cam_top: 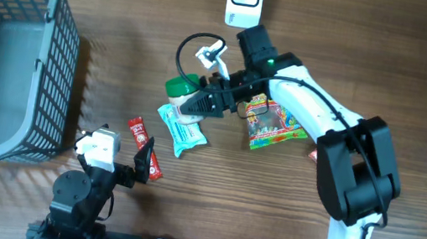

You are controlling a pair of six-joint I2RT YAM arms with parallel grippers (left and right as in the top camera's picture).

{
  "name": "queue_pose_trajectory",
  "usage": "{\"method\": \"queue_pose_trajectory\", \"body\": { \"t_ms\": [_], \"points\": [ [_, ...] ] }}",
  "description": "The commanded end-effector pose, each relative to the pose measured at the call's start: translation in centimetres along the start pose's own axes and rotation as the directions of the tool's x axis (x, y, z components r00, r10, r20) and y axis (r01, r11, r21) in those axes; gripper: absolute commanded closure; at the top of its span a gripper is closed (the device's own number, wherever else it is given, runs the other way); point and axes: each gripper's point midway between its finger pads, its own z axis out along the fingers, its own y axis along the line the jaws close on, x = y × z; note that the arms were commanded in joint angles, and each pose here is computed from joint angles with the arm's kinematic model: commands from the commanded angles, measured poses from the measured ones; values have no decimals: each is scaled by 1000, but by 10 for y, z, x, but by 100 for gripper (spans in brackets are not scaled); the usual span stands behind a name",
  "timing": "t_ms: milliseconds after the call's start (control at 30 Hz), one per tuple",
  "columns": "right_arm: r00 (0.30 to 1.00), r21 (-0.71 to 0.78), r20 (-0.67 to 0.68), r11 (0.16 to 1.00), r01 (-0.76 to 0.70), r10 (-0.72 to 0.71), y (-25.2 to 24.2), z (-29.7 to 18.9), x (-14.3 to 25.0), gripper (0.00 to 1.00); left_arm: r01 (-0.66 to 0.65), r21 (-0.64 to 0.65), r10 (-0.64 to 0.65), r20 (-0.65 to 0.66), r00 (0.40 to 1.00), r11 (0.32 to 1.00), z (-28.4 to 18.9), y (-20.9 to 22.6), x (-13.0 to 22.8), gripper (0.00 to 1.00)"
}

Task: Scan the item barcode
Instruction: 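Carry the jar to the white scanner and hold it over the scanner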

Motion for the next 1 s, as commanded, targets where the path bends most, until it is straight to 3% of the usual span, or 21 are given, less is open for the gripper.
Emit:
{"method": "queue_pose_trajectory", "body": {
  "t_ms": [0,167,300,400,500,633,767,967],
  "points": [
    [990,342,-2,931,-130,139,-63,-31,10,51,8,11,-7,-2,1000,1000,0,-1,1,0],
    [985,592,56,790,-162,161,-107,-84,8,51,8,11,-7,-2,1000,1000,0,-1,1,0],
    [995,746,66,659,-95,70,-129,-123,-15,50,8,11,-7,-2,1000,1000,0,-1,1,0],
    [998,851,49,524,-24,-34,-138,-145,-47,43,8,11,-7,-2,1000,1000,0,-1,1,0],
    [990,962,-16,269,55,-143,-139,-176,-88,39,8,11,-7,-2,1000,1000,0,-1,1,0],
    [957,995,-84,25,94,-277,-133,-207,-130,32,8,11,-7,-2,1000,1000,0,-1,1,0],
    [916,994,-107,-61,90,-386,-136,-222,-157,32,7,11,-7,-2,1000,1000,0,-1,1,0],
    [868,994,-97,-88,61,-486,-169,-228,-171,32,8,11,-7,-2,1000,1000,0,-1,1,0]
  ]
}}
